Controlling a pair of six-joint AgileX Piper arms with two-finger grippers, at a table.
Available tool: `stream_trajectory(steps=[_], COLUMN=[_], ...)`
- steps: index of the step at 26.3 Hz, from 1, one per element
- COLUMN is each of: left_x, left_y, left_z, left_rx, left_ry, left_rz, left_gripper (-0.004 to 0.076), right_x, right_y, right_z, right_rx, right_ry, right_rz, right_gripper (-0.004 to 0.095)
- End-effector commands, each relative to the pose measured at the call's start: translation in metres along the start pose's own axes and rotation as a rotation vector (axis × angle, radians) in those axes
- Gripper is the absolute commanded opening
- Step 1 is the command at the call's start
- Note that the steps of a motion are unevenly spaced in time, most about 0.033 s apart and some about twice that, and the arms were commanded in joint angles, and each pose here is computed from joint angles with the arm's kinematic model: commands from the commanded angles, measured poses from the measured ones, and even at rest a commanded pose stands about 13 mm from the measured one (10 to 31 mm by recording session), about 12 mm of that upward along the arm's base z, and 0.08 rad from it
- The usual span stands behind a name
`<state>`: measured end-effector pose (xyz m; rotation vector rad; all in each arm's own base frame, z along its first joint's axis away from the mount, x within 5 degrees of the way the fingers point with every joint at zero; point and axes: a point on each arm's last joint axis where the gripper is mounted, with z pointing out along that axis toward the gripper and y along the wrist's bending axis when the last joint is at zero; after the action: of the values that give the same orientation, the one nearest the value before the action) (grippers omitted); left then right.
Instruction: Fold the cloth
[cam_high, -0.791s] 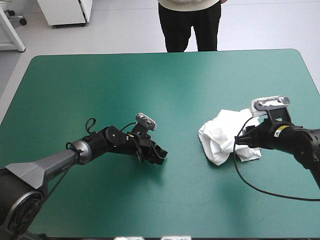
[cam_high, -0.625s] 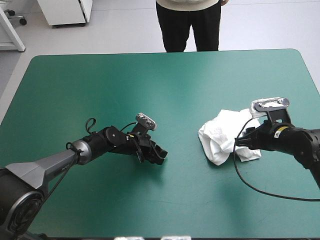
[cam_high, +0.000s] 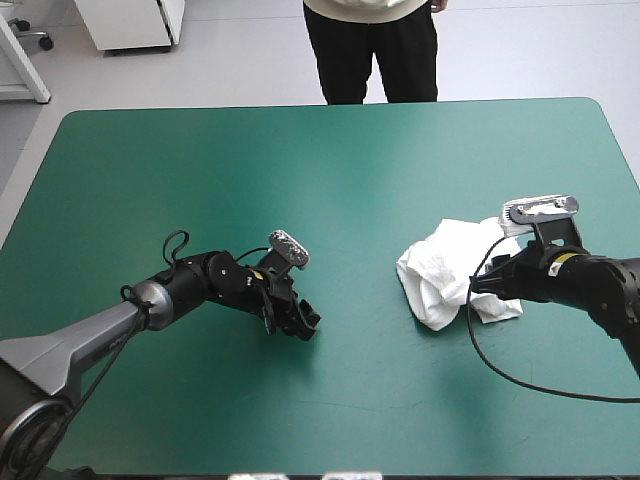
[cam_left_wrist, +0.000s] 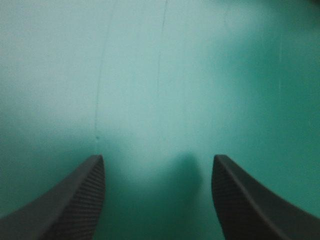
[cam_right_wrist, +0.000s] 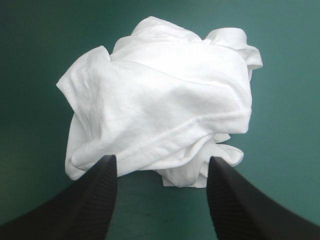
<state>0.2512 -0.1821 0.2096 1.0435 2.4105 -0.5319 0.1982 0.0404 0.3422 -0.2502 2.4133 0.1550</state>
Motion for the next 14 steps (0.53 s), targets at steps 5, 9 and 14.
stream_trajectory(steps=[5,9,14], left_x=[-0.029,-0.015,0.023], left_y=[-0.007,-0.021,-0.034], left_z=[-0.141,-0.224,-0.29], left_rx=[-0.375,-0.562,-0.732], left_ry=[-0.067,-0.169,-0.229], left_rz=[0.007,-0.033,-0.117], left_gripper=[0.0456,0.0456,0.0456], right_x=[-0.013,-0.02,-0.046], right_y=[0.0,-0.001,-0.002], right_z=[0.007,0.024,0.024], right_rx=[-0.003,-0.003,-0.003], right_ry=[-0.023,0.025,-0.005], right_rz=[0.017,0.01,-0.012], right_gripper=[0.0513,0.0513,0.0514])
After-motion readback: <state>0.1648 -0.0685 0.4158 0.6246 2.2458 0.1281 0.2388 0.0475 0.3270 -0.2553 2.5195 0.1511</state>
